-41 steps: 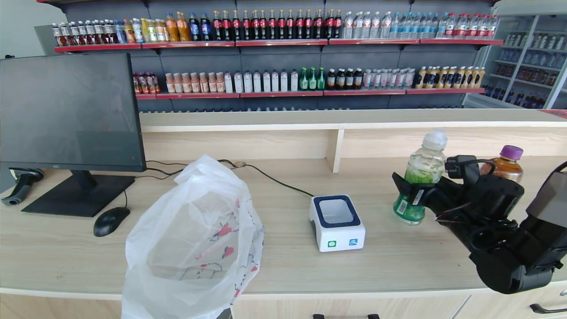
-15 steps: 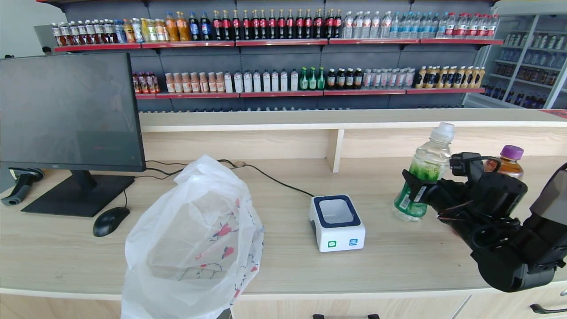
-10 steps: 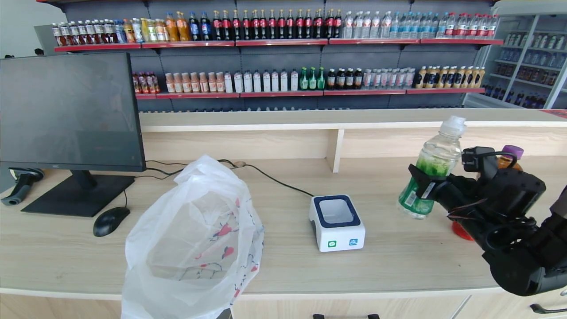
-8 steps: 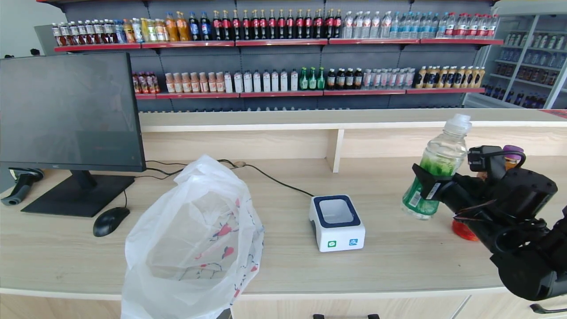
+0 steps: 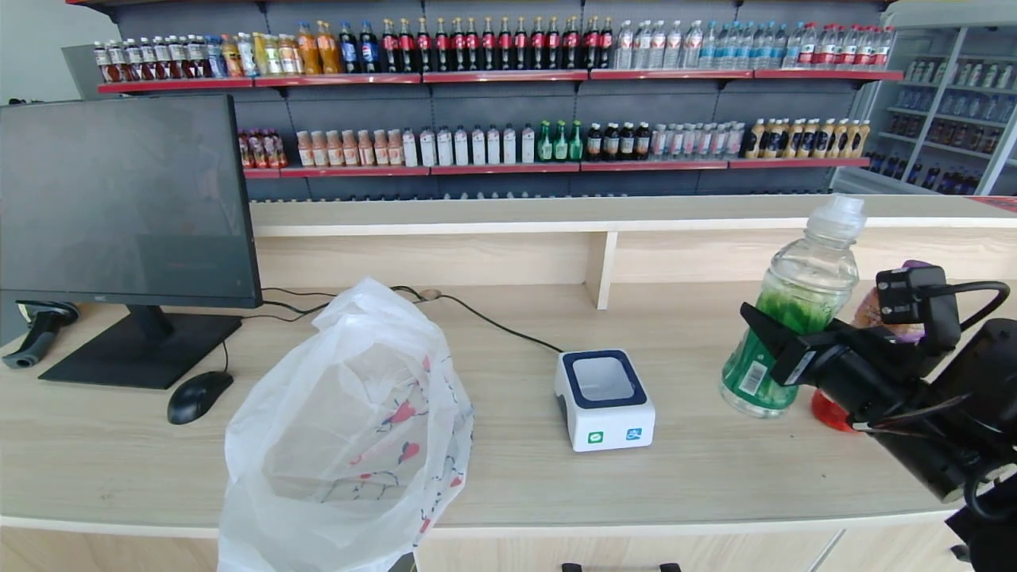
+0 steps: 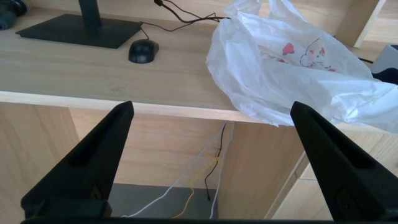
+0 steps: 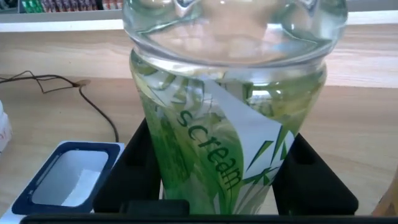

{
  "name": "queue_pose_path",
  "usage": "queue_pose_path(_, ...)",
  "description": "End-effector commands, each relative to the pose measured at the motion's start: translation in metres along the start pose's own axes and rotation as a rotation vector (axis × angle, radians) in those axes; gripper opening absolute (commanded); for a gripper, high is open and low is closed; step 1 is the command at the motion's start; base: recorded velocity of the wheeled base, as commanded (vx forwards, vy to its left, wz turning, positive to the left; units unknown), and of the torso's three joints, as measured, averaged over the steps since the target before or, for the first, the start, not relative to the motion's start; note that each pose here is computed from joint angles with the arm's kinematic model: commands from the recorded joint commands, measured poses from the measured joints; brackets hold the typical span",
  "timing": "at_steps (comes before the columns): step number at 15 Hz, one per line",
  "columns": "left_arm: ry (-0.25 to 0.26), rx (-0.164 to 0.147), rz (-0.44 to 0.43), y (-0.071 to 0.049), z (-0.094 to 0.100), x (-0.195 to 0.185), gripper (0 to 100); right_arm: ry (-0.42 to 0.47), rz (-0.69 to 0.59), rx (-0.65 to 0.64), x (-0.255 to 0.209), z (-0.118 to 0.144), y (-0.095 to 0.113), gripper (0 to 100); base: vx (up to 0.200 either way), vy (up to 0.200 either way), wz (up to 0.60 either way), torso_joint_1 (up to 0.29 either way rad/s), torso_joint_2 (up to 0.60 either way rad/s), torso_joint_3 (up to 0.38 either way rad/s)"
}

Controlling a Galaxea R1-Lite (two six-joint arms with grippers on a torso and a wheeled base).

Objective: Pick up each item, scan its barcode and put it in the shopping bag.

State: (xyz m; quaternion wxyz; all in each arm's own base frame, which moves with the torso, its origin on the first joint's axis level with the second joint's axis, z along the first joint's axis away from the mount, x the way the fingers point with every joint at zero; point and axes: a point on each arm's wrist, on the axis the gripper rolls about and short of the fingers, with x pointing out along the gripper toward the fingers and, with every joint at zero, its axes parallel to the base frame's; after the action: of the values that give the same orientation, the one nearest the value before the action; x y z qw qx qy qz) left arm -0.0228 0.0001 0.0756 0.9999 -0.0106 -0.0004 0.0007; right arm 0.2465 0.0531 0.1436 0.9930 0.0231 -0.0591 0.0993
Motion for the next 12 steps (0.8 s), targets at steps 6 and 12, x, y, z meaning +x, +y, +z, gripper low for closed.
queue_pose_path(6, -0.001, 0.000, 0.000, 0.000, 0.000, 0.000, 100, -0.166, 0.275, -0.008, -0.075, 0.045, 0.046, 0, 0.000, 0.000, 0.00, 0.000, 0.00, 0.000)
queue_pose_path(12, -0.001, 0.000, 0.000, 0.000, 0.000, 0.000, 100, -0.190, 0.441, 0.046, -0.078, 0.051, 0.070, 0, 0.000, 0.000, 0.00, 0.000, 0.00, 0.000)
